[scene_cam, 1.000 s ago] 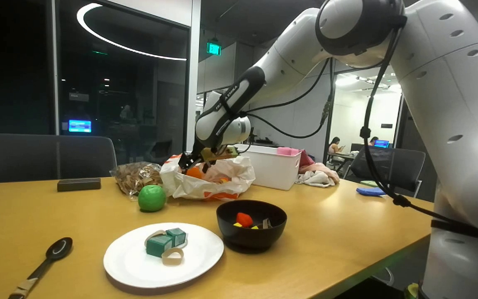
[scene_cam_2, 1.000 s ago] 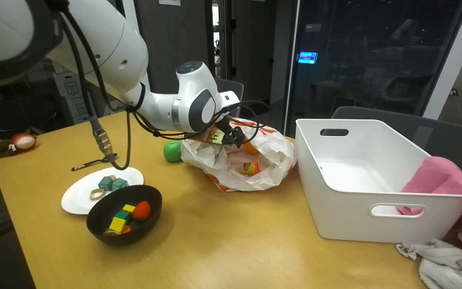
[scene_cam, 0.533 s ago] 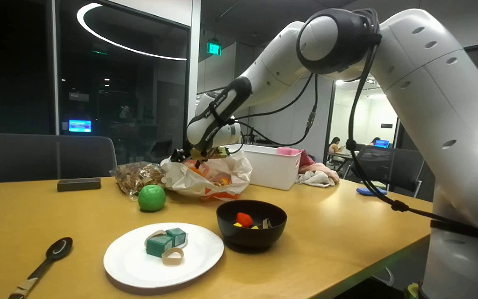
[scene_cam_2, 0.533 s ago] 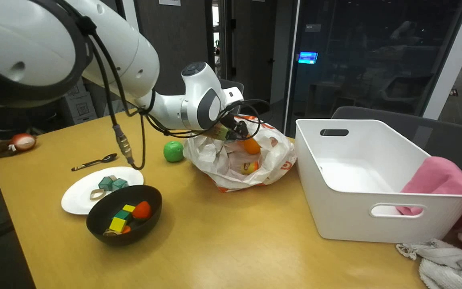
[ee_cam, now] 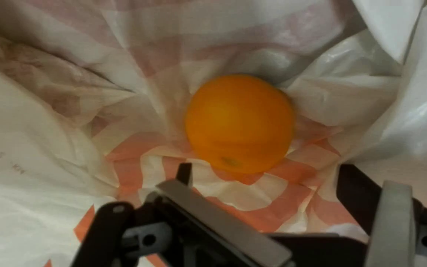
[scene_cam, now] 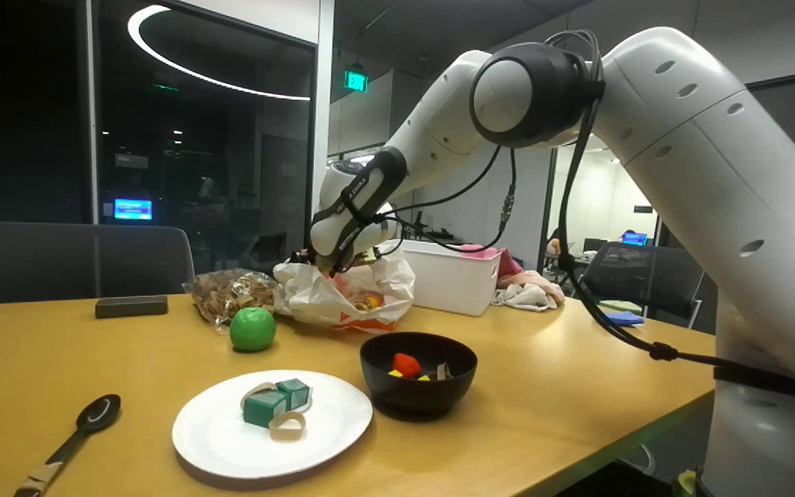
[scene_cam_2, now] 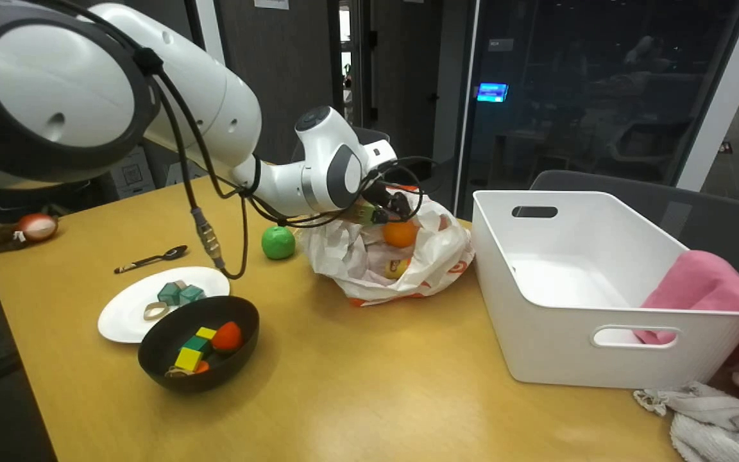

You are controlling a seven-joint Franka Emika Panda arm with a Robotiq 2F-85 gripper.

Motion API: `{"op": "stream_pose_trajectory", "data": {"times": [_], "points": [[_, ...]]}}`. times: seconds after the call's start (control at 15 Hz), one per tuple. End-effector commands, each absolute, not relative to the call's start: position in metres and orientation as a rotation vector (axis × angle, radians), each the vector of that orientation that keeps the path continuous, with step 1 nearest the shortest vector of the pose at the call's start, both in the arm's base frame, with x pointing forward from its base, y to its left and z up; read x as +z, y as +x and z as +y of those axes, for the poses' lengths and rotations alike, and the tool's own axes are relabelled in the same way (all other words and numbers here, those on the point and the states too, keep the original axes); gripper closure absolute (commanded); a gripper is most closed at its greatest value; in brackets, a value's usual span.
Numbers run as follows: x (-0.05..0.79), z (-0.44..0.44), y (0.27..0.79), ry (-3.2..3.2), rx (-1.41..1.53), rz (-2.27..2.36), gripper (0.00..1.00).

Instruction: Remove the apple, orange and yellow container from the plastic bag.

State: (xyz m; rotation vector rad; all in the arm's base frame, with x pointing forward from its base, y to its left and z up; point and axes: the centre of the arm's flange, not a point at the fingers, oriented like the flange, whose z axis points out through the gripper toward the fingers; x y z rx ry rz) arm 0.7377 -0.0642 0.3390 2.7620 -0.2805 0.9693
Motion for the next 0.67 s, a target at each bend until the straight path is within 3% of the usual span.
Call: {"op": "stream_pose_trajectory", "data": {"times": [0.0,0.2,0.33,0.6], "points": [[0.3378,-0.0607,0.7439,2.707,0.958,-0.292,0.00],[0.3335,-0.0569,0.7406,2.745,0.900,-0.286,0.00],[0.3322,-0.0542,0.7404,2.756,0.876,-0.276,0.26],[0.3327,-0.0533,0.7402,2.754,0.868,-0.280,0.57]]}}
